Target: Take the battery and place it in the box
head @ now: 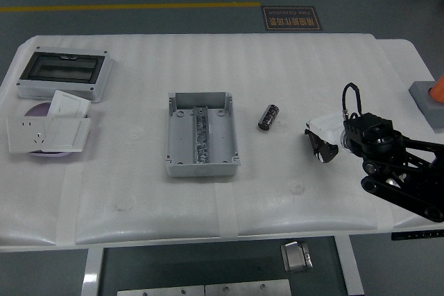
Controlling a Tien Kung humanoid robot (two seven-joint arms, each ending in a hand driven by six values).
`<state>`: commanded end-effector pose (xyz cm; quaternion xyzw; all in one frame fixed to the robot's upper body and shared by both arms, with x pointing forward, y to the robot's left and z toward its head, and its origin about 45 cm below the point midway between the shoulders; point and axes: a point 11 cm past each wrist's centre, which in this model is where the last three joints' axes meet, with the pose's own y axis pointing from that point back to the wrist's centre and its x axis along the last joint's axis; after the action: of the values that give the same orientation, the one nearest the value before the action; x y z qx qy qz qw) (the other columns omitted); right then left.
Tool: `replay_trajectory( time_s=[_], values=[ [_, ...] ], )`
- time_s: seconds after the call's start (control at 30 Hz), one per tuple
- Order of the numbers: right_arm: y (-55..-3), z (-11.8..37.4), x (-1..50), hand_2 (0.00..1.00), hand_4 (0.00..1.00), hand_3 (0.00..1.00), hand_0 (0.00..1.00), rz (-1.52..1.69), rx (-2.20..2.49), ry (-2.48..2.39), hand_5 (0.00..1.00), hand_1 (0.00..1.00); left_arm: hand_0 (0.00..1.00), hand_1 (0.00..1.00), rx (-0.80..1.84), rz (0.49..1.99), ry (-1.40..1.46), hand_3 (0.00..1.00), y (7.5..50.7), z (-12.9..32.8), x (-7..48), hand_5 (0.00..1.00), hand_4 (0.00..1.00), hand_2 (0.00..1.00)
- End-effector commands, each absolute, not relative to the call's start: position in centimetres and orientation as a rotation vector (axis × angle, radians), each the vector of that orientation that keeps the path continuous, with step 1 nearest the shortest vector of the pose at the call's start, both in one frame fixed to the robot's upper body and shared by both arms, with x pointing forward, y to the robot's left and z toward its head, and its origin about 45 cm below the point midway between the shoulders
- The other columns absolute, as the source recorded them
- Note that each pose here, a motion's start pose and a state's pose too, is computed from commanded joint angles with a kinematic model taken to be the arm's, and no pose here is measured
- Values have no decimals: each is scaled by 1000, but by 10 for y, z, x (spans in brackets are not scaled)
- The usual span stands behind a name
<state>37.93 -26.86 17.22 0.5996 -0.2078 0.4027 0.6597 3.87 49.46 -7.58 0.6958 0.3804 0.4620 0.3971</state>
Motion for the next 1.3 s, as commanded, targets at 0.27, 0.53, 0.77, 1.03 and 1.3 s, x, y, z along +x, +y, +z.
replay_trajectory(
  time_s=[0.27,0.53,0.77,1.03,1.3],
  values=[
    [-242,198,382,587,170,673,387,934,1488,-567,2,453,545,609,1765,1168,966,557,494,-76,38,21,592,542],
    [-193,241,378,588,170,674,383,982,1818,-824,2,454,545,608,1768,1158,980,557,492,-78,33,20,591,542],
    [-158,223,372,595,223,688,375,913,2069,-1030,39,450,544,608,1766,1153,985,556,490,-79,31,19,590,542],
    [-137,197,363,852,613,913,737,955,2075,-1119,235,786,544,609,1763,1144,994,557,488,-79,30,26,595,543],
    [-134,194,360,909,668,937,998,993,2050,-1107,254,882,544,609,1765,1138,998,556,488,-79,30,23,602,513]
  ],
)
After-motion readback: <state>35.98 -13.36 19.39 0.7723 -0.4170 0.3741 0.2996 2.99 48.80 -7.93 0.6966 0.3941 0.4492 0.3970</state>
